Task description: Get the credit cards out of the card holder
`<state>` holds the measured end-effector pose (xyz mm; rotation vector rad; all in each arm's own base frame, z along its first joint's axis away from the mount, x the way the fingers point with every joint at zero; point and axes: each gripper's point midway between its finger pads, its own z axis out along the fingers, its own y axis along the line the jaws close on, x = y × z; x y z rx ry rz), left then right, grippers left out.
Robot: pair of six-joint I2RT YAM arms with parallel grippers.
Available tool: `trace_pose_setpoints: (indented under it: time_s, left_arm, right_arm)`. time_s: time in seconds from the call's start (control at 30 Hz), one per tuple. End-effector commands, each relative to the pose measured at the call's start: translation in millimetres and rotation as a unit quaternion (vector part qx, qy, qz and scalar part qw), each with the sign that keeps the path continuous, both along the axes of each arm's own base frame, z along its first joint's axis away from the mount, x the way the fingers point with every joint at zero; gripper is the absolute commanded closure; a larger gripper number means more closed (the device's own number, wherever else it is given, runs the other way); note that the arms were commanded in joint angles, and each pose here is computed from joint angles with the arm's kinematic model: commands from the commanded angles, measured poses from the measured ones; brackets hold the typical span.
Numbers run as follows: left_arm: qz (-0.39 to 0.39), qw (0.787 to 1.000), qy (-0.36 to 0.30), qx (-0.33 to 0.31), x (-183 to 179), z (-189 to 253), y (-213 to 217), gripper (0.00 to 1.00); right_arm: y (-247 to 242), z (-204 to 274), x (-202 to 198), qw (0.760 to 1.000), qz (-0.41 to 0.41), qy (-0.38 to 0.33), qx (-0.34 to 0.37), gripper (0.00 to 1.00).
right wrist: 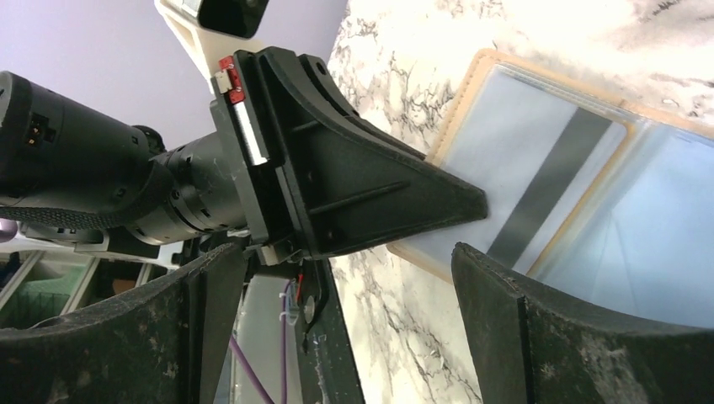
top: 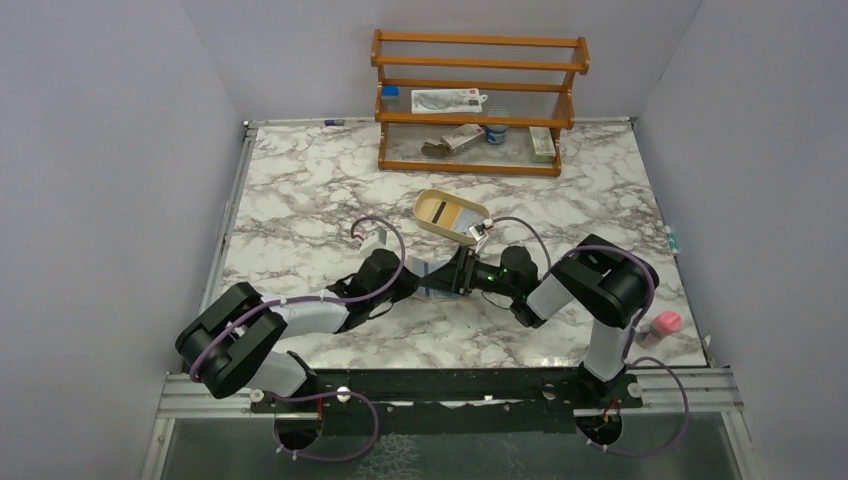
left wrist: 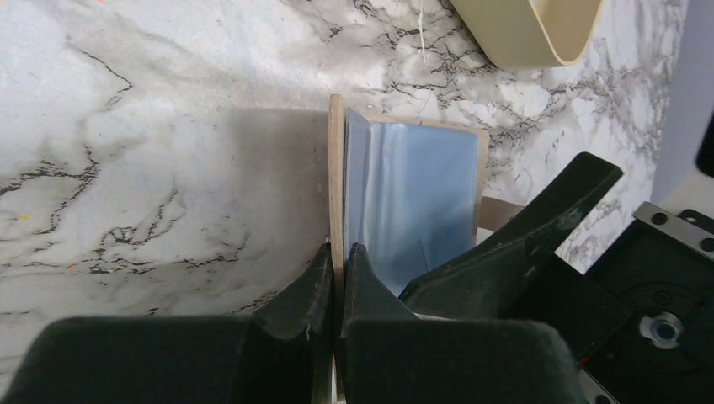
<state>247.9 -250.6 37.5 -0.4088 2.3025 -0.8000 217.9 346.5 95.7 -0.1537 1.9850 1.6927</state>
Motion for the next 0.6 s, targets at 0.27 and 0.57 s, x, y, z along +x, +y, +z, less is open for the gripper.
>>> trace_pose_setpoints:
  time_s: [0.27, 0.57]
  left_arm:
    - [-0.001, 0.998, 0.029, 0.047, -30.1, -40.4, 43.6, 0.91]
    - [-0.028, 0.998, 0.050, 0.025, -29.1, -42.7, 53.8, 0.32]
  right_arm:
    - [-4.0, -19.5, -13.2, 0.999, 0.008, 0.026, 0.036, 0.04]
    - [-6.1, -30.7, -12.0, 0.999, 0.001, 0.032, 0.007, 0.04]
